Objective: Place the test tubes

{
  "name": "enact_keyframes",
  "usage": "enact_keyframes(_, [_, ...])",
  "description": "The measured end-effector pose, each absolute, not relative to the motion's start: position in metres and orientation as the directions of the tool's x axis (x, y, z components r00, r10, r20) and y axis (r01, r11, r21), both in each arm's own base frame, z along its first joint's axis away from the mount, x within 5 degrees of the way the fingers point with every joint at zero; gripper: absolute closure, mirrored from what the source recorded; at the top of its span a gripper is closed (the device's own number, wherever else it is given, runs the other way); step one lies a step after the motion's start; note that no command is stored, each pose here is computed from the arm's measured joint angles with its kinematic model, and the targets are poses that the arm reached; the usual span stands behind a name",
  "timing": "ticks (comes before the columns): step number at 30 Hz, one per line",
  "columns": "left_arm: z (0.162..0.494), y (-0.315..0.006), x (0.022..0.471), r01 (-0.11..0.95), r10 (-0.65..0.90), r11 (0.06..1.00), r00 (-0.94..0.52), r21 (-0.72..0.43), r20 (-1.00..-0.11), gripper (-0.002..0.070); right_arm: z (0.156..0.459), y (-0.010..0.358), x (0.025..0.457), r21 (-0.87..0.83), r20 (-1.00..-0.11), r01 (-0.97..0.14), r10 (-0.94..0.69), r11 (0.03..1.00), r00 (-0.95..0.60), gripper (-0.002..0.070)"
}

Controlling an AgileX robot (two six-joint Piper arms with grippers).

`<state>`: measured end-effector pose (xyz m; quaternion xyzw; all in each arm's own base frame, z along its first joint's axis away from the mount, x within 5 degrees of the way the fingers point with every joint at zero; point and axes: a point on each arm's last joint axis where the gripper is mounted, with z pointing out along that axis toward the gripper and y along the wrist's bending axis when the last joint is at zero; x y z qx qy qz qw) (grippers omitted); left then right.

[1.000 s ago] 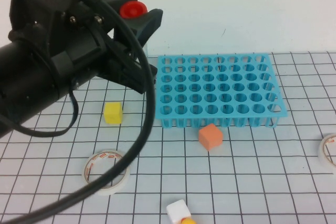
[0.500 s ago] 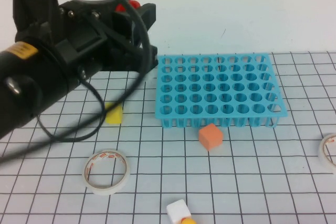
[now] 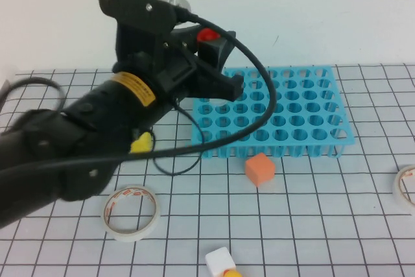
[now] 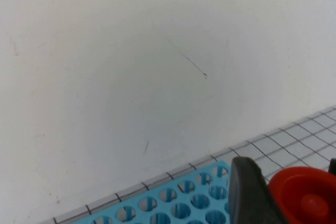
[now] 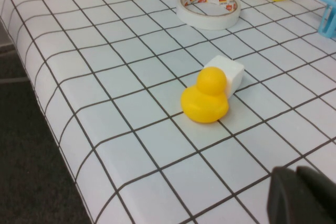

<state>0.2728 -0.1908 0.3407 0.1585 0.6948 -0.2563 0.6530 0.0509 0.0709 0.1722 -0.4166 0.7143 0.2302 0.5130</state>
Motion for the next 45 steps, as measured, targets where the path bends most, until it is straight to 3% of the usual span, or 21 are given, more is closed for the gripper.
enact_keyframes(11, [0.254,-0.178,0.352,0.497,-0.164,0.857,0.01,-0.138,-0.986,0.0424,0.172,0.071,0.051,-0.1,-0.925,-0.832,-0.359,0.546,-0.124,0.0678])
enact_keyframes(17, [0.224,-0.173,0.381,0.499,-0.161,0.857,0.016,-0.131,-0.987,0.0424,0.172,0.071,0.051,-0.1,-0.925,-0.832,-0.359,0.546,-0.124,0.0678])
enact_keyframes(23, [0.21,-0.185,0.401,0.537,-0.094,0.84,-0.009,-0.084,-0.996,0.0424,0.172,0.071,0.051,-0.1,-0.925,-0.832,-0.359,0.546,-0.124,0.0678])
enact_keyframes(45, [0.188,-0.186,0.408,0.518,-0.049,0.854,-0.027,-0.056,-0.998,0.0424,0.172,0.071,0.051,-0.1,-0.925,-0.831,-0.359,0.547,-0.125,0.0678])
